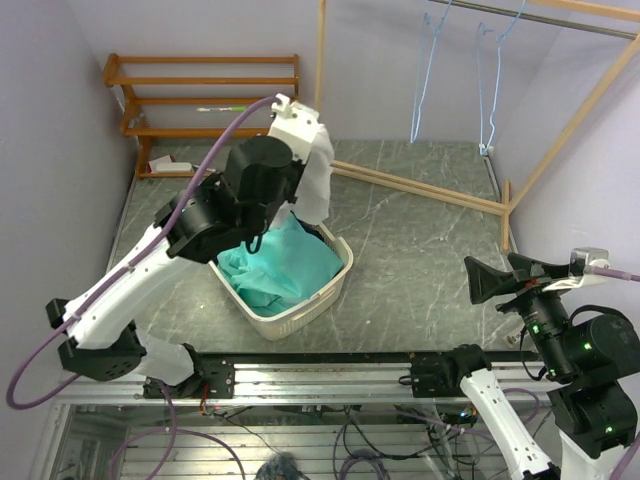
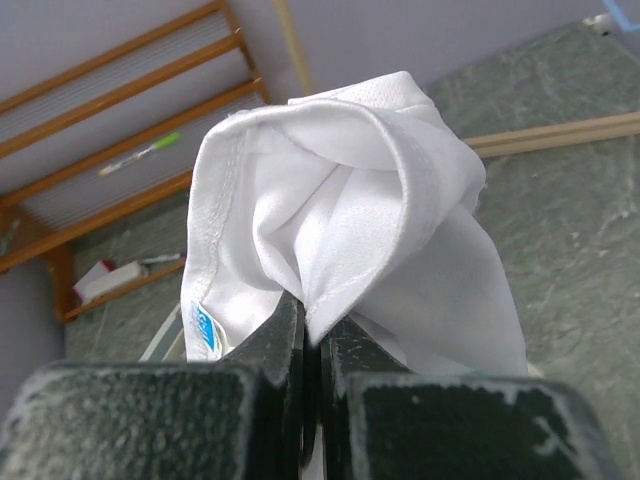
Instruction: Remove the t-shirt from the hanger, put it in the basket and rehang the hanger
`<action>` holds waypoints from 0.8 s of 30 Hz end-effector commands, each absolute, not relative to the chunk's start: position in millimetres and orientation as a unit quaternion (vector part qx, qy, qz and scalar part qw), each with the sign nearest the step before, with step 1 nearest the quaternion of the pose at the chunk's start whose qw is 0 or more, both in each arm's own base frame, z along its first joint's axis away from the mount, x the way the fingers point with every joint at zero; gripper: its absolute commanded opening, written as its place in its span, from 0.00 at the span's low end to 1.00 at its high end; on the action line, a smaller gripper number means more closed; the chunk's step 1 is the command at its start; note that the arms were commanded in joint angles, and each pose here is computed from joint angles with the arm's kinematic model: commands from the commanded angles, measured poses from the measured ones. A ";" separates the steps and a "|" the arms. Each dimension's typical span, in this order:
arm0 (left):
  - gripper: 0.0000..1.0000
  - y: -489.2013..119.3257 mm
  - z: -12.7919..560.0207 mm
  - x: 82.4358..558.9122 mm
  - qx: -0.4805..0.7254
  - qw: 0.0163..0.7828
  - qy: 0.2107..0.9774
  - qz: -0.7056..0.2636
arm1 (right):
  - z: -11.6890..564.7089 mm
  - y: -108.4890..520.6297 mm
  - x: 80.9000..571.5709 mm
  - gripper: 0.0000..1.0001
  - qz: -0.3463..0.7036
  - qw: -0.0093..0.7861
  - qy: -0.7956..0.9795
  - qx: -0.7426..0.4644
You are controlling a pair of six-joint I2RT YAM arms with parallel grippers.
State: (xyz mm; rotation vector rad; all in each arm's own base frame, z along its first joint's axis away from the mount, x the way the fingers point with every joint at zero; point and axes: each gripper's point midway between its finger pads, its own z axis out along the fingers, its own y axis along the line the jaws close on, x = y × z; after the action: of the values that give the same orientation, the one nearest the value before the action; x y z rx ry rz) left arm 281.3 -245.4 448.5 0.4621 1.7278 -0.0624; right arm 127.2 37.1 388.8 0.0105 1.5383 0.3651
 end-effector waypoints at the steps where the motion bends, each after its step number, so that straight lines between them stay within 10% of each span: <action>1: 0.07 -215.7 426.4 282.1 0.174 0.619 0.766 0.018 | 391.2 40.8 129.3 1.00 0.176 0.710 0.682 0.006; 13: 0.07 -179.0 247.2 263.6 0.143 0.468 0.871 0.046 | 385.4 45.1 132.6 1.00 0.183 0.702 0.689 0.002; 18: 0.37 -184.3 181.2 249.6 0.136 0.385 0.913 0.005 | 382.7 47.7 134.5 1.00 0.187 0.698 0.691 -0.001; 24: 0.48 -199.6 142.1 236.3 0.148 0.331 0.931 -0.038 | 379.0 52.4 137.8 1.00 0.193 0.690 0.697 -0.007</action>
State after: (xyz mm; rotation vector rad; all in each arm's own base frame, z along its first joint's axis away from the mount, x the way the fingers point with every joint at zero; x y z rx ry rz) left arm 242.5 -171.2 155.1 0.4142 2.3798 0.0977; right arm 135.0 47.3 376.6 -0.0040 1.5671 0.4095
